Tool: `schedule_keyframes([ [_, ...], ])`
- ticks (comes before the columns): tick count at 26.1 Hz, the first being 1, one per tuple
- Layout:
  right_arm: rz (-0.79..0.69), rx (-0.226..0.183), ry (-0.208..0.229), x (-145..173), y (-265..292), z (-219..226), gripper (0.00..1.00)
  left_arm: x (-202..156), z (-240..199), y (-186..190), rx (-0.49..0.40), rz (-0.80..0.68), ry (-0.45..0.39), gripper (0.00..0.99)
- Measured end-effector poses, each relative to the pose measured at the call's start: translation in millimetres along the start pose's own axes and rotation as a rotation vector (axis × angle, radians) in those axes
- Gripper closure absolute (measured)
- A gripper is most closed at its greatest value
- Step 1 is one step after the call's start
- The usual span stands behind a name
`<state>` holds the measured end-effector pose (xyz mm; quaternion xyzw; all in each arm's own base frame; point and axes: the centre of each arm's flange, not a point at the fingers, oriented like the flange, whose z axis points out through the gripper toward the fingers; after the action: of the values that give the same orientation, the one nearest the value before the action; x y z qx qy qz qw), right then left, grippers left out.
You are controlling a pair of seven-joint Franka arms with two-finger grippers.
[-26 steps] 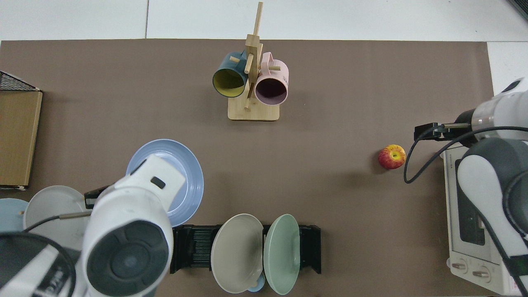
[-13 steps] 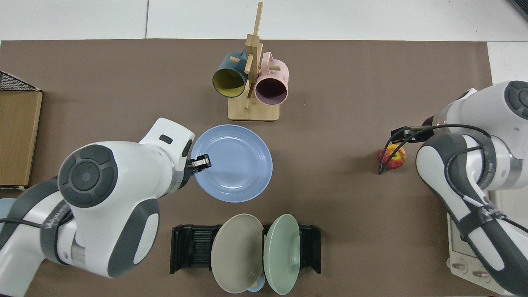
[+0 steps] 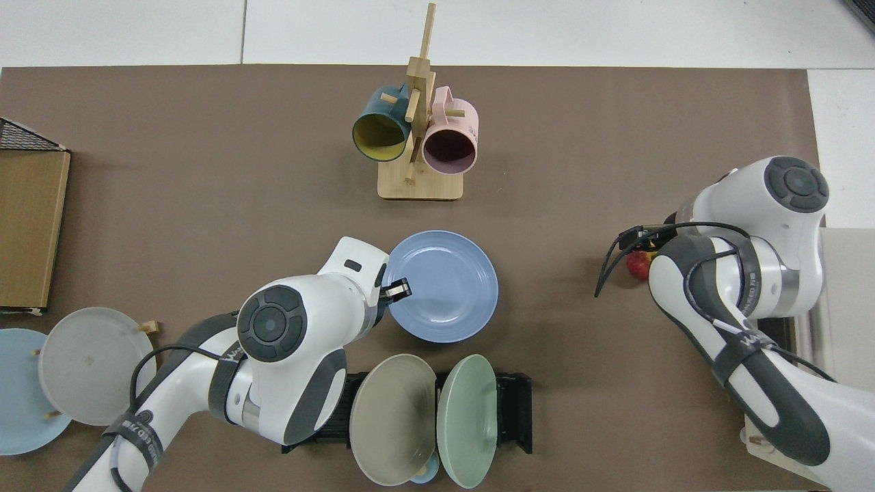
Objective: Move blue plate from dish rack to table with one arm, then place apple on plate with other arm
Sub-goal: 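Lower the plate with the left gripper while the right gripper grasps the apple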
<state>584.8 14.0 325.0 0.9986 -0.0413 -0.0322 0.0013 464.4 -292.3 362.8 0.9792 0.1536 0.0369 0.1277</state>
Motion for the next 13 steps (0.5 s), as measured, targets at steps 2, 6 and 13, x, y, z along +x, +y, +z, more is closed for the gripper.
schedule_keyframes([
  [2,0.0,-0.002,-0.005,0.2,0.4,7.5,0.0,-2.1,9.1,-2.8,0.0,-0.001,-0.005,0.934],
  [6,0.0,-0.005,-0.007,-0.9,1.0,21.7,0.0,-0.5,15.5,-9.5,0.01,0.01,-0.009,0.934],
  [13,-0.001,-0.009,-0.016,-2.6,1.6,31.2,0.23,13.1,16.9,-27.2,0.022,0.043,-0.006,0.934],
])
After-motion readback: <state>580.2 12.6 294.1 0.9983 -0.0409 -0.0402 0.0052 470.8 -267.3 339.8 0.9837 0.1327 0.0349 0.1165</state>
